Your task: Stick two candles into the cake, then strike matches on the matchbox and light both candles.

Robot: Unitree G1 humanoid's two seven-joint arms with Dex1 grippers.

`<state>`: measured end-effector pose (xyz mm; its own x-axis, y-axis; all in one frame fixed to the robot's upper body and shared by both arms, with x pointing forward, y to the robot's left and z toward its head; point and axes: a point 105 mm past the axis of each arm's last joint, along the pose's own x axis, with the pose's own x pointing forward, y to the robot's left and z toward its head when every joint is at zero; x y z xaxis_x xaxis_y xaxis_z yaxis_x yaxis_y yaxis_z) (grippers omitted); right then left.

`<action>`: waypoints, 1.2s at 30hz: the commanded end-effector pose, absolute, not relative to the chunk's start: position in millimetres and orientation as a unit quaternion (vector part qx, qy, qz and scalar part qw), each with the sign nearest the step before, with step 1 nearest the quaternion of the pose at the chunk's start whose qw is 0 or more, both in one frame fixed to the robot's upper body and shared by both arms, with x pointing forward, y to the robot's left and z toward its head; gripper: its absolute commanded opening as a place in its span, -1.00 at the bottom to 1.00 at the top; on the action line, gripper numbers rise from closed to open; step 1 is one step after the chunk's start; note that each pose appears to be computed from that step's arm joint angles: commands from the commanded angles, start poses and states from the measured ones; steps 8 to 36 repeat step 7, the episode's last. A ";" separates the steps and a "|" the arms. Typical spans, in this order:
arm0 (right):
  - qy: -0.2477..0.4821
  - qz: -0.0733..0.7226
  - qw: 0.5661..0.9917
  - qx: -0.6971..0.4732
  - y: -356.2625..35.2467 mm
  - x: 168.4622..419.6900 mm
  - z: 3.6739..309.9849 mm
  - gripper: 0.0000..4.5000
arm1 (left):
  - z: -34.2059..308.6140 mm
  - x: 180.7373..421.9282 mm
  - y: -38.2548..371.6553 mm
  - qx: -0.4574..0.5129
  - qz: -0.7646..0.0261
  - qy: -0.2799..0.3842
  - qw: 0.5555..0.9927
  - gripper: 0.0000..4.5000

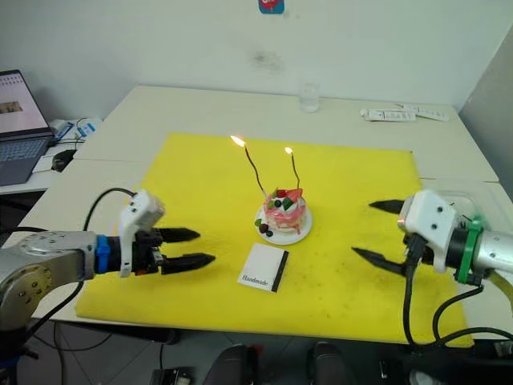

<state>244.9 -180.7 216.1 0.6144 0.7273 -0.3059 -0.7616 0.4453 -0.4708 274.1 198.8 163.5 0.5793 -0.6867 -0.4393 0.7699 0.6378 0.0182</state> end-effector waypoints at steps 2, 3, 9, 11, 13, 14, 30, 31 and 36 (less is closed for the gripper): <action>0.004 0.451 0.841 -0.297 -186.1 241.9 239.2 1.00 | 186.5 281.8 231.3 0.199 -0.366 0.111 0.902 0.99; 0.008 0.455 0.839 -0.297 -186.9 241.8 239.6 1.00 | 186.4 281.2 234.6 0.204 -0.365 0.107 0.902 0.99; 0.013 0.457 0.834 -0.309 -192.1 245.8 240.9 1.00 | 185.1 279.0 238.6 0.189 -0.368 0.097 0.905 0.99; 0.013 0.457 0.834 -0.309 -192.1 245.8 240.9 1.00 | 185.1 279.0 238.6 0.189 -0.368 0.097 0.905 0.99; 0.013 0.457 0.834 -0.309 -192.1 245.8 240.9 1.00 | 185.1 279.0 238.6 0.189 -0.368 0.097 0.905 0.99; 0.013 0.457 0.834 -0.309 -192.1 245.8 240.9 1.00 | 185.1 279.0 238.6 0.189 -0.368 0.097 0.905 0.99; 0.013 0.457 0.834 -0.309 -192.1 245.8 240.9 1.00 | 185.1 279.0 238.6 0.189 -0.368 0.097 0.905 0.99; 0.013 0.457 0.834 -0.309 -192.1 245.8 240.9 1.00 | 185.1 279.0 238.6 0.189 -0.368 0.097 0.905 0.99; 0.013 0.457 0.834 -0.309 -192.1 245.8 240.9 1.00 | 185.1 279.0 238.6 0.189 -0.368 0.097 0.905 0.99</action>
